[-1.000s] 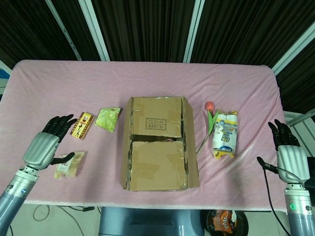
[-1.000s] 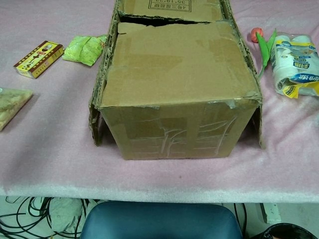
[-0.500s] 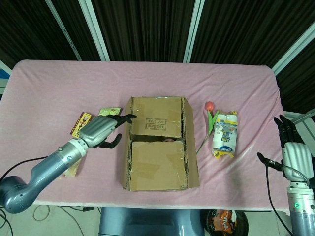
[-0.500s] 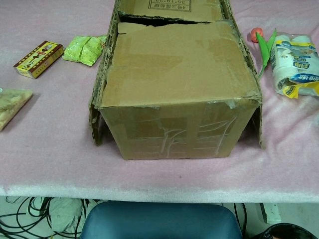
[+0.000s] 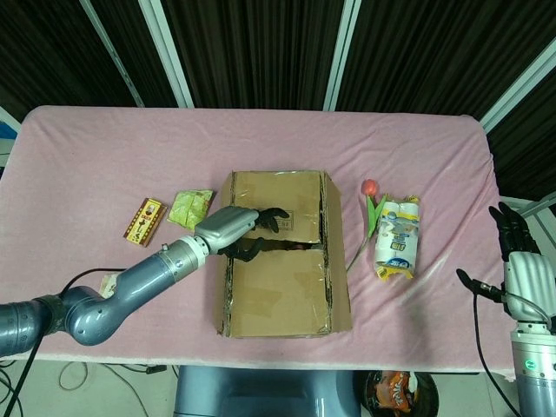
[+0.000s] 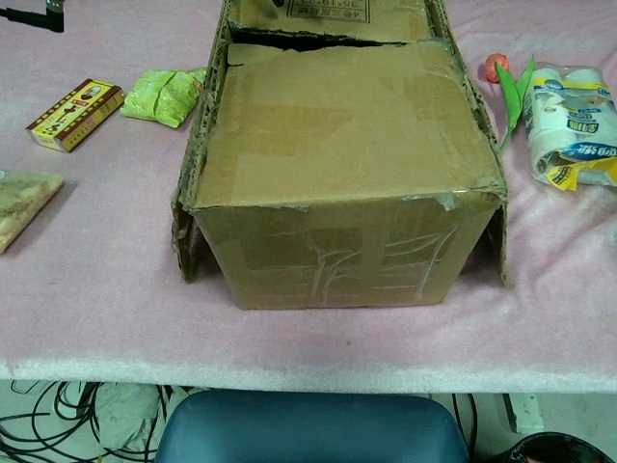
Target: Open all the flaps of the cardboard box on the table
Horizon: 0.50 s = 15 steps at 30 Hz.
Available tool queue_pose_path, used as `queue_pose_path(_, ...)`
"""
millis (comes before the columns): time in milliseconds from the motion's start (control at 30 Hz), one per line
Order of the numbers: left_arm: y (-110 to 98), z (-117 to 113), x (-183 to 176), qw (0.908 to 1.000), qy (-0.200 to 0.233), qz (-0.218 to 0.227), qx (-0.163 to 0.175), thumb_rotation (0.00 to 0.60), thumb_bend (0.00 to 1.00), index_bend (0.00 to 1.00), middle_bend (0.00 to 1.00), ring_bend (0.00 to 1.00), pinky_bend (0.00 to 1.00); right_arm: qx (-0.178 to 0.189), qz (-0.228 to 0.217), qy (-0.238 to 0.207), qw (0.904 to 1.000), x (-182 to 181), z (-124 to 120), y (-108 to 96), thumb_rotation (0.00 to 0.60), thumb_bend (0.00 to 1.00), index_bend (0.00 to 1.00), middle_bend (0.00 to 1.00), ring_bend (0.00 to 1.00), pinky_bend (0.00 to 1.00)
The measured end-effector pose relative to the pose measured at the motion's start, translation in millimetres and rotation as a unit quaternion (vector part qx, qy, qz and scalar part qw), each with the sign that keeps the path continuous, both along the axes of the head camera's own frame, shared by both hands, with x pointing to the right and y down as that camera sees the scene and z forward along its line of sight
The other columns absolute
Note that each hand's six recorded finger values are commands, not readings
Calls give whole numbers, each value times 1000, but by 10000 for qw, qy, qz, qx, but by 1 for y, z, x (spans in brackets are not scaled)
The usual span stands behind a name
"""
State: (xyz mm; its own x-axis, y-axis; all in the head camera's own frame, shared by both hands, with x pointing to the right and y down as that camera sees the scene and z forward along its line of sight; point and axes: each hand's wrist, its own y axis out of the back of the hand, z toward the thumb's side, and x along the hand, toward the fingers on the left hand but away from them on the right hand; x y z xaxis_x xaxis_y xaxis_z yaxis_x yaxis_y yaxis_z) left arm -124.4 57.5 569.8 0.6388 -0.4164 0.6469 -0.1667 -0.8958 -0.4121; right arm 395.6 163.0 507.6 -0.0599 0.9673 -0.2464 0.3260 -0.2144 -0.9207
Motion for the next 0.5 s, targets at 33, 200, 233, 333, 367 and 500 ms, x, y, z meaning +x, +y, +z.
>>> queue_pose_path(33,2,3,2,10000,-25,15,-40,600,656,137,282,237,307,-4,3,-4,10000,0,0,0,600,232,0,0,0,217)
queue_pose_path(200,11,16,7,9997,-125,41,-210,600,656,138,284,237,307,-4,12,-20,10000,0,0,-1,600,233,0,0,0,217)
queue_pose_path(233,12,18,8,9996,-134,41,-236,600,656,138,284,238,307,-1,20,-22,10000,0,-1,-2,600,233,0,0,0,217)
queue_pose_path(333,14,20,11,9995,-120,11,-305,600,656,140,295,258,319,5,39,-38,10000,0,-1,-2,600,234,0,0,0,217)
queue_pose_path(367,14,20,11,9994,-107,-4,-326,600,656,144,305,273,331,5,41,-40,10000,0,-1,-2,600,235,0,0,0,217)
queue_pose_path(500,16,14,14,9989,19,-104,-455,600,656,166,346,317,370,1,43,-48,10000,-1,-1,-2,600,238,0,0,0,217)
